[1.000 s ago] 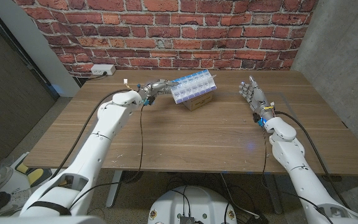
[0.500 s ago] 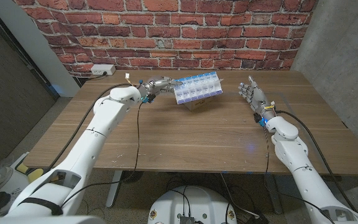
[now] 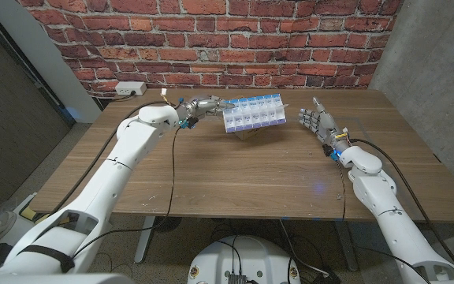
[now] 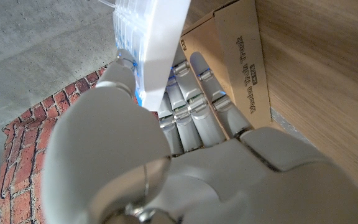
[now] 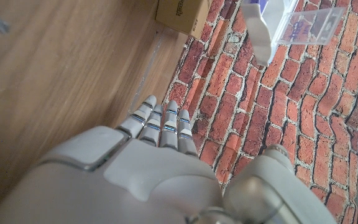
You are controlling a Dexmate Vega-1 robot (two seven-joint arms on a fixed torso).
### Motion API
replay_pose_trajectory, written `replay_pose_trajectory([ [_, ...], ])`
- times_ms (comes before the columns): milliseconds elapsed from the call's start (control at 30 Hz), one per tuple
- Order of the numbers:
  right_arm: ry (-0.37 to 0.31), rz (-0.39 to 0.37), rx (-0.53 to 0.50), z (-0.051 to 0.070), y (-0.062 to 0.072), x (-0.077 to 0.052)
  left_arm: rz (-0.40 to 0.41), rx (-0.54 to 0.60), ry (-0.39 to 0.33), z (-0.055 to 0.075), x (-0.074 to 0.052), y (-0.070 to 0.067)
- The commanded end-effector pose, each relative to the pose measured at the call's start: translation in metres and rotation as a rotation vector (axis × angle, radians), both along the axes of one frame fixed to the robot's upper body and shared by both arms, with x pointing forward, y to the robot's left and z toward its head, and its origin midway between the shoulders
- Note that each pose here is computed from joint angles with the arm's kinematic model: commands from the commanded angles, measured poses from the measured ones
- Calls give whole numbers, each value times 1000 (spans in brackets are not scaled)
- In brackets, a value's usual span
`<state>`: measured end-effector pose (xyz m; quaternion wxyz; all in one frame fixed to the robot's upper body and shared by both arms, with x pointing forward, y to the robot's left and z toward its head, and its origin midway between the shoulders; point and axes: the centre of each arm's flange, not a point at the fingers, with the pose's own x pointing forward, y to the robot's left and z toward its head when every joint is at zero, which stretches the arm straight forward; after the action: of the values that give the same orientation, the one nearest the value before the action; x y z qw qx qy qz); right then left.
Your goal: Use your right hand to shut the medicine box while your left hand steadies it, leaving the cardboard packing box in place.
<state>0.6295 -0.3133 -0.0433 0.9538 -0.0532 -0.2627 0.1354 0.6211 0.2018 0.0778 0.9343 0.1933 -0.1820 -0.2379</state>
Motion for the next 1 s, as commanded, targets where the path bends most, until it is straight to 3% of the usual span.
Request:
replay_pose_trajectory([
  [33,39,53,-69,5,-5,0,-24,78,5,8,-1,-5],
  [1000,63,107,-200,16,2,-3,-2,155,-43,28,-7,-19],
])
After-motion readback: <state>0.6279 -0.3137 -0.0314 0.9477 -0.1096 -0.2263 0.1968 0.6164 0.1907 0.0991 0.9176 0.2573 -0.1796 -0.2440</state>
